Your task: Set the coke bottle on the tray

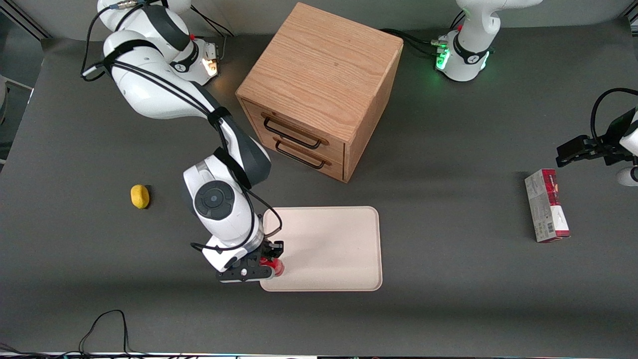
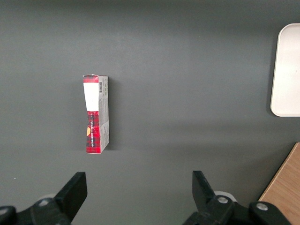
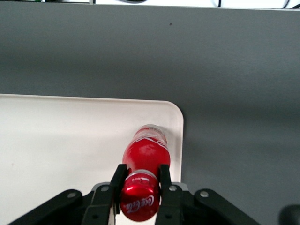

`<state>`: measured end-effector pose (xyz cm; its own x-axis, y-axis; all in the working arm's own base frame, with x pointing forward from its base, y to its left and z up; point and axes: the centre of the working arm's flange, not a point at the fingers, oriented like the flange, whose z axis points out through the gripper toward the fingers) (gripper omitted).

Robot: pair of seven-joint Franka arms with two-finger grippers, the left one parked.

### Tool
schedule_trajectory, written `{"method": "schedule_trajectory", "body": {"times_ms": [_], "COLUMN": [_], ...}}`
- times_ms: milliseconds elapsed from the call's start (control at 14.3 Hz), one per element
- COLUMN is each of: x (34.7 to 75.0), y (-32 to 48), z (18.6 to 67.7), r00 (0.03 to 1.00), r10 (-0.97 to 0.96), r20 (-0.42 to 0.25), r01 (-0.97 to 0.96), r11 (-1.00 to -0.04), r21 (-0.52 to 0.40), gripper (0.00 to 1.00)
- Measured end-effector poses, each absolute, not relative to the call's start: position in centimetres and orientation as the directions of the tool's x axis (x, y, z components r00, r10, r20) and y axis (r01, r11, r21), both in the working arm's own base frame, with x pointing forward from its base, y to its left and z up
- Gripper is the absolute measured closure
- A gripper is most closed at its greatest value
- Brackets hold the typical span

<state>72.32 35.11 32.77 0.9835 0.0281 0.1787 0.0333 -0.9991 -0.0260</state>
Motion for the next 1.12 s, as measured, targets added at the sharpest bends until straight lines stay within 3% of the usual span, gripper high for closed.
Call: {"method": "schedule_trajectory", "body": {"times_ms": [209,279,698,907,1116], "x": [72.5,72.6,72.9,71.7,69.6], "y": [35.2,35.1,34.5,33.3,27.5], "z": [32.2,32.2,33.5,37.9,43.9], "r00": [0.982,0.981,0.975,0.979,0.991], "r10": [0.028,0.028,0.030,0.027,0.020], "r20": [0.187,0.191,0.219,0.200,0.134], "r01": [0.035,0.034,0.033,0.024,0.019], "r11": [-0.999,-0.999,-0.999,-1.000,-1.000], "r21": [-0.033,-0.031,-0.010,0.017,0.006], "gripper": [0.67,0.63,0.03,0.00,0.00]}}
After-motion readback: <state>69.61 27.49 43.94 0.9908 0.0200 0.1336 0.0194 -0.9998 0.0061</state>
